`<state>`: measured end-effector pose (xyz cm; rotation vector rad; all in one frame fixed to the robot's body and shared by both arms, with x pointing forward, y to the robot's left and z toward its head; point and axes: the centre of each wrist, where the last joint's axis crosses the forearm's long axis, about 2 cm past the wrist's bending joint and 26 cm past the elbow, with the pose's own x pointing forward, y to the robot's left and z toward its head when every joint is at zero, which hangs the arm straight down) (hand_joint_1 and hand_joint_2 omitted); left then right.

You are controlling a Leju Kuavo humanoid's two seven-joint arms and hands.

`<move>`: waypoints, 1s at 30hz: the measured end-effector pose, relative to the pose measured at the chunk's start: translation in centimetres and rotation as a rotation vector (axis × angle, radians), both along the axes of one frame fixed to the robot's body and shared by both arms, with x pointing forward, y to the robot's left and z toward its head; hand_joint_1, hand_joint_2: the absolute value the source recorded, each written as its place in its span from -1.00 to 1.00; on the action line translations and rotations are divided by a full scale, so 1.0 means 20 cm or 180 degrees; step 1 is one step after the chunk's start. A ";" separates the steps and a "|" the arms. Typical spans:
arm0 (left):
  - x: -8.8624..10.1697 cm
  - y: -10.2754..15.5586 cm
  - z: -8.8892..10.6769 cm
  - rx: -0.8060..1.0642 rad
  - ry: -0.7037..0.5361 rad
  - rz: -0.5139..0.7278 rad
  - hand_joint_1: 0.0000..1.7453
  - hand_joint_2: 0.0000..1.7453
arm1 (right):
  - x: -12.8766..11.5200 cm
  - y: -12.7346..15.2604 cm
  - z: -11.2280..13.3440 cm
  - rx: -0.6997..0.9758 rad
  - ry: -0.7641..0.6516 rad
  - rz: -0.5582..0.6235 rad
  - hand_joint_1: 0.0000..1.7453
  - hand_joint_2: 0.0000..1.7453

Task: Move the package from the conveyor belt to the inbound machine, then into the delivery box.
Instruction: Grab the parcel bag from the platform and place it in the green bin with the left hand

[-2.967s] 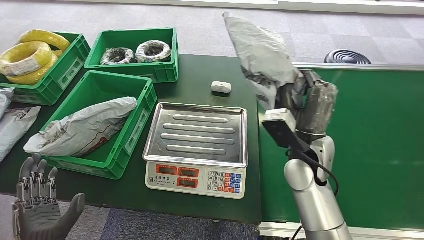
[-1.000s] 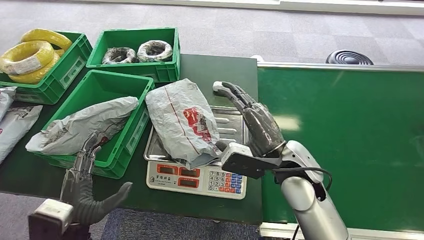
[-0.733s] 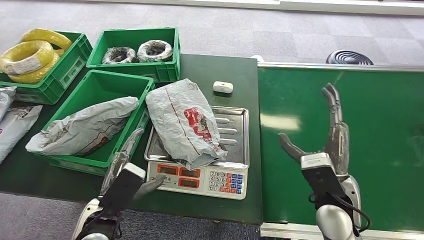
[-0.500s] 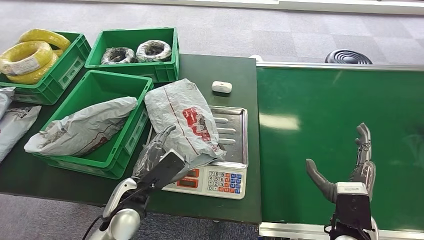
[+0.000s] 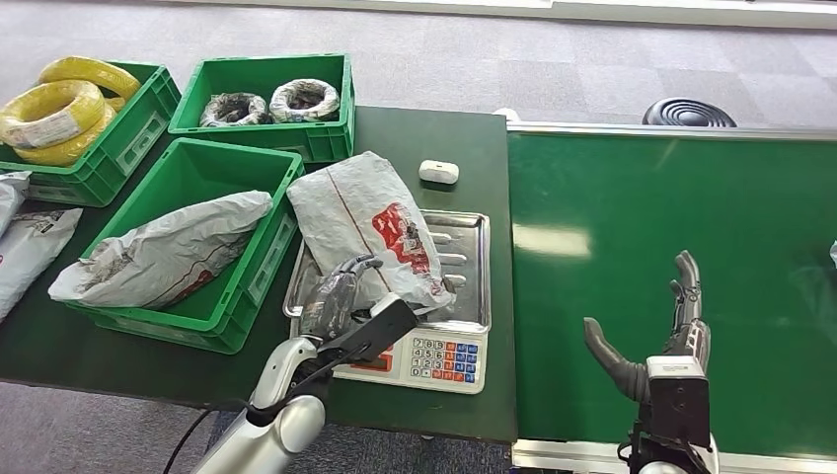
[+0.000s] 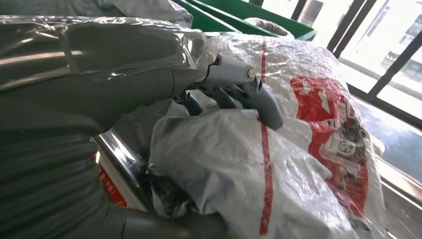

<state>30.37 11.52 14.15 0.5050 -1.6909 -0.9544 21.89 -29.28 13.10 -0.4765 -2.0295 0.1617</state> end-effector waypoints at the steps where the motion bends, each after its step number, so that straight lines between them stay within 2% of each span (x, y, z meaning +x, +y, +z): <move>1: 0.00 0.00 0.00 0.0025 -0.0037 0.0026 1.00 1.00 | 0.00 0.00 0.00 0.0009 0.0001 -0.0001 -1.00 1.00; 8: 0.03 0.03 -0.01 0.0008 -0.0142 0.0107 1.00 1.00 | 0.00 0.02 -0.01 0.0045 0.0002 -0.0031 -1.00 1.00; 13: 0.06 0.08 0.06 -0.0085 -0.0291 0.0199 1.00 1.00 | 0.00 0.03 -0.01 0.0063 0.0003 -0.0031 -1.00 1.00; 19: 0.14 0.21 0.27 -0.0077 -0.0960 0.0525 1.00 1.00 | -0.02 0.04 -0.02 0.0067 0.0025 -0.0038 -1.00 1.00; 25: 0.24 0.44 0.55 0.0229 -0.1867 0.1004 1.00 1.00 | -0.04 0.04 -0.04 0.0066 0.0070 -0.0070 -1.00 1.00; 30: 0.29 0.63 0.74 0.0248 -0.2378 0.1390 1.00 1.00 | -0.06 0.04 -0.05 0.0071 0.0100 -0.0100 -1.00 1.00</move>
